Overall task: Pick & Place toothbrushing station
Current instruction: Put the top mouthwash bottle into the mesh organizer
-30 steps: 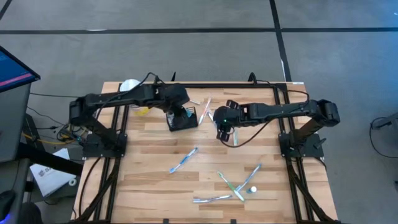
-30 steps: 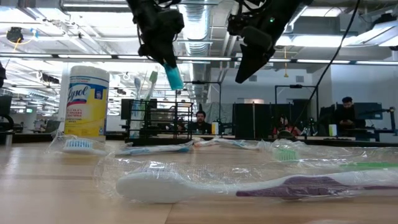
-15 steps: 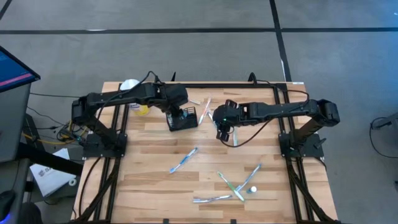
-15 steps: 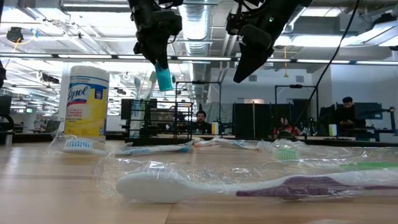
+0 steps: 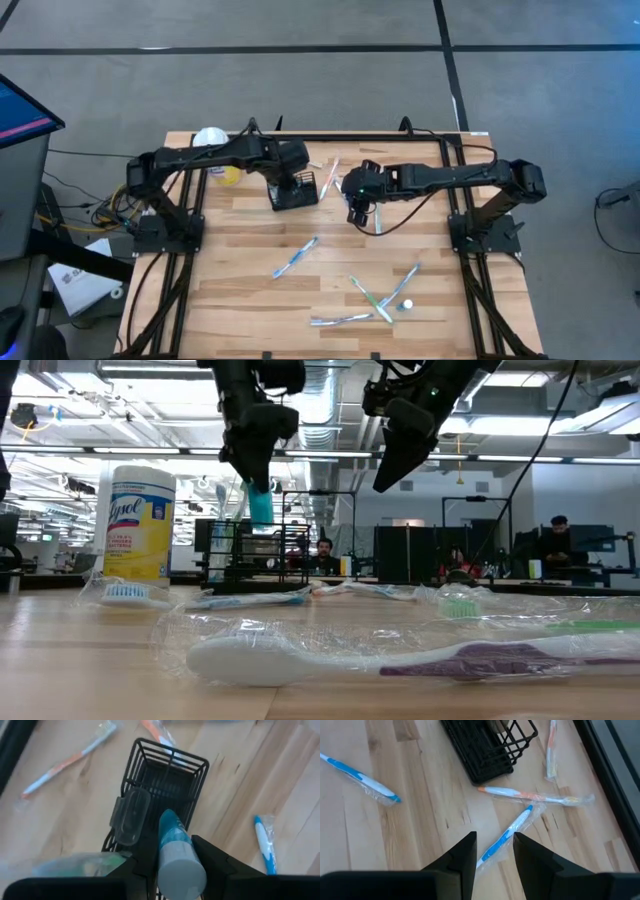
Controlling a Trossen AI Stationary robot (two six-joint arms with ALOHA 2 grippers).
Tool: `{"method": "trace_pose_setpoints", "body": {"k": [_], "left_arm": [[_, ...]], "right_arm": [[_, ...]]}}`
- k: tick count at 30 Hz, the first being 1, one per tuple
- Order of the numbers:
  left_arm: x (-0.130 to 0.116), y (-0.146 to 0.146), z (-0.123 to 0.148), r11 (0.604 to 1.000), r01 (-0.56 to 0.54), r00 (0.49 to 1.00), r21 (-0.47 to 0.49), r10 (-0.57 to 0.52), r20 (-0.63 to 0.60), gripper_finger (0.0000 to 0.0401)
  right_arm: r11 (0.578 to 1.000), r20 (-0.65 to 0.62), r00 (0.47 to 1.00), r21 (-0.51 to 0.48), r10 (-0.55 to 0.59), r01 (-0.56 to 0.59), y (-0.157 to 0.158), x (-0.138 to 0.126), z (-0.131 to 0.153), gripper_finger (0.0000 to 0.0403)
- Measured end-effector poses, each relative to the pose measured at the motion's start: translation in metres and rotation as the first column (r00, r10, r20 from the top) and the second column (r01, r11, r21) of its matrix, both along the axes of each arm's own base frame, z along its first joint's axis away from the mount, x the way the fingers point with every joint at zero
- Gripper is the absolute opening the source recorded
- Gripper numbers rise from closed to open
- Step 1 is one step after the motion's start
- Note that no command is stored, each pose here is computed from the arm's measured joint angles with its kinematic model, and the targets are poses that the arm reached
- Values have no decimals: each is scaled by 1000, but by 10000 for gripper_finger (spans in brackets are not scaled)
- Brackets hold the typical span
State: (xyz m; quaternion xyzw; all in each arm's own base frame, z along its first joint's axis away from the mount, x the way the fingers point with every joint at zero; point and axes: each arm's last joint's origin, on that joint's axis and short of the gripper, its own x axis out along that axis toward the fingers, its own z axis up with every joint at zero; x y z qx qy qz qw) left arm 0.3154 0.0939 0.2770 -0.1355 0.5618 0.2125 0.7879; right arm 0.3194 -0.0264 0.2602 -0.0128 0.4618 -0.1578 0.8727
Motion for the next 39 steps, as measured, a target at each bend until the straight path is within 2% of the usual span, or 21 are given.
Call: {"method": "trace_pose_setpoints", "body": {"k": [11, 23, 31, 39], "left_arm": [[11, 13, -28, 999, 27, 996, -31, -30, -89, 88], [12, 14, -34, 996, 72, 992, -53, -77, -99, 88], [6, 10, -56, 993, 75, 987, -87, -87, -134, 88], [7, 9, -60, 994, 80, 989, -80, -89, -115, 94]], "right_arm": [[1000, 2, 1000, -5, 8, -8, 0, 0, 0, 118], [1000, 4, 1000, -6, 8, -8, 0, 1, 0, 118], [1000, 4, 1000, -6, 8, -8, 0, 1, 0, 118], [1000, 4, 1000, -5, 8, -8, 0, 1, 0, 118]]}}
